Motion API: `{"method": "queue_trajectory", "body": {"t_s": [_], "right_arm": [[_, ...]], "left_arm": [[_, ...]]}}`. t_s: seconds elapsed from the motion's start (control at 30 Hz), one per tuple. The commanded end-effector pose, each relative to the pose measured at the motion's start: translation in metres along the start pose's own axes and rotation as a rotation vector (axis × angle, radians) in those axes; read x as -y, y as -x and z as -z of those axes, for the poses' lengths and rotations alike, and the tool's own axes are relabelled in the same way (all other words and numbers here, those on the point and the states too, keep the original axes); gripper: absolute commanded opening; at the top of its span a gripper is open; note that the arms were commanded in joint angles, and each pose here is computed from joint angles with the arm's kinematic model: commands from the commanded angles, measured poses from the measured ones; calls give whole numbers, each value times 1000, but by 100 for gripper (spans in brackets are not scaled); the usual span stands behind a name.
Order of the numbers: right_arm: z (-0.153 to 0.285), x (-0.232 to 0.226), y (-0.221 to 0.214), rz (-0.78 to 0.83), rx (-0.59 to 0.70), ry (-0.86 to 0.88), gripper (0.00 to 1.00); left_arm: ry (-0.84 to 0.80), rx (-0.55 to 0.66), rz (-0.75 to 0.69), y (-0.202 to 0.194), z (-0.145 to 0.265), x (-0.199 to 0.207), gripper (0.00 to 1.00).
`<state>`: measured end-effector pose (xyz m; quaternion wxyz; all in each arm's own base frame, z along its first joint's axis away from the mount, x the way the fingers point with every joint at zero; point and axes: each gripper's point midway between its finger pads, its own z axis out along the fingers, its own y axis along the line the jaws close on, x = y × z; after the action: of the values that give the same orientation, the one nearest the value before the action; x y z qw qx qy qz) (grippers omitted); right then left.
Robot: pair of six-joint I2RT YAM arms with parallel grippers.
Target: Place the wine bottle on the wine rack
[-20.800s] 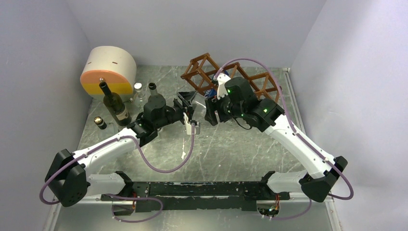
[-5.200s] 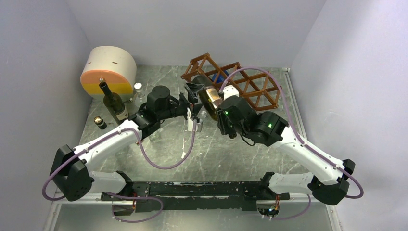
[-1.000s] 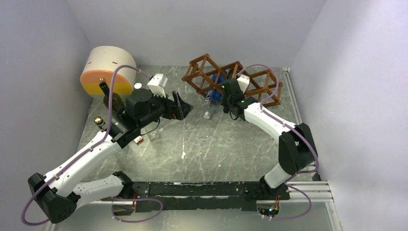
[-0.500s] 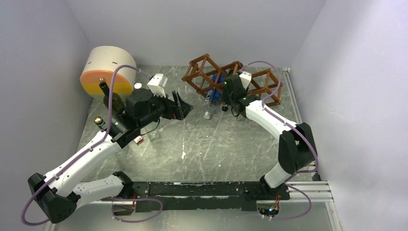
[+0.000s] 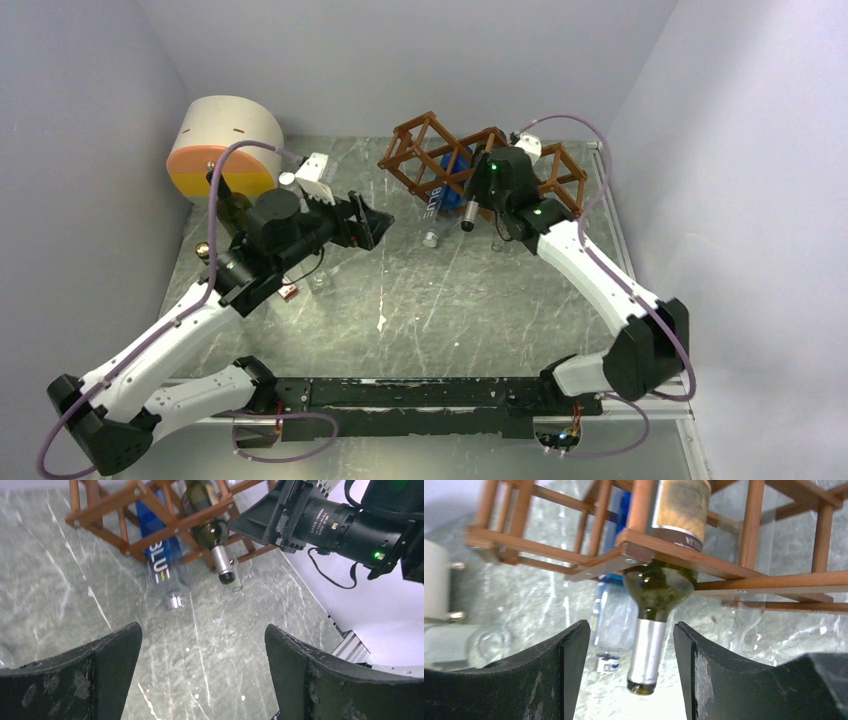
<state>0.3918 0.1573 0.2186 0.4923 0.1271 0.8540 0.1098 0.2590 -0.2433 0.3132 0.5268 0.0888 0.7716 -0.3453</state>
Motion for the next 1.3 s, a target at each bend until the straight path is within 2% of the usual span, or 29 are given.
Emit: {"method": "queue_trajectory", "body": {"t_s": [0.0,0.1,0.17,0.33,0.47,0.63,0.73,0.83,1.0,1.27], "right_arm": [[34,-19,27,30,51,145,66],[52,-34,26,69,33,258,65],[62,-47,21,118,12,360,65],[88,-92,-4,199,-46,681,63],[109,-138,-24,237,-36,838,62],[120,-196,-63,341,-55,898,63],[125,-229,-92,356,-89,949,63],[122,-256,-108,355,-92,961,62],[112,-298,-121,348,-62,948,62],[96,-341,-145,487,-30,907,65]], "left_arm": [[-150,209,-198,41,27,24,96],[-275,240,-352,38,43,41,96],[-326,236,-390,40,49,50,96],[-269,208,-411,56,50,49,96],[-158,262,-419,84,63,39,96],[0,413,-441,125,103,21,96],[28,530,-444,138,129,17,96],[56,596,-427,143,150,11,96],[131,643,-375,147,174,-4,96],[223,643,-328,146,185,-22,96]]}}
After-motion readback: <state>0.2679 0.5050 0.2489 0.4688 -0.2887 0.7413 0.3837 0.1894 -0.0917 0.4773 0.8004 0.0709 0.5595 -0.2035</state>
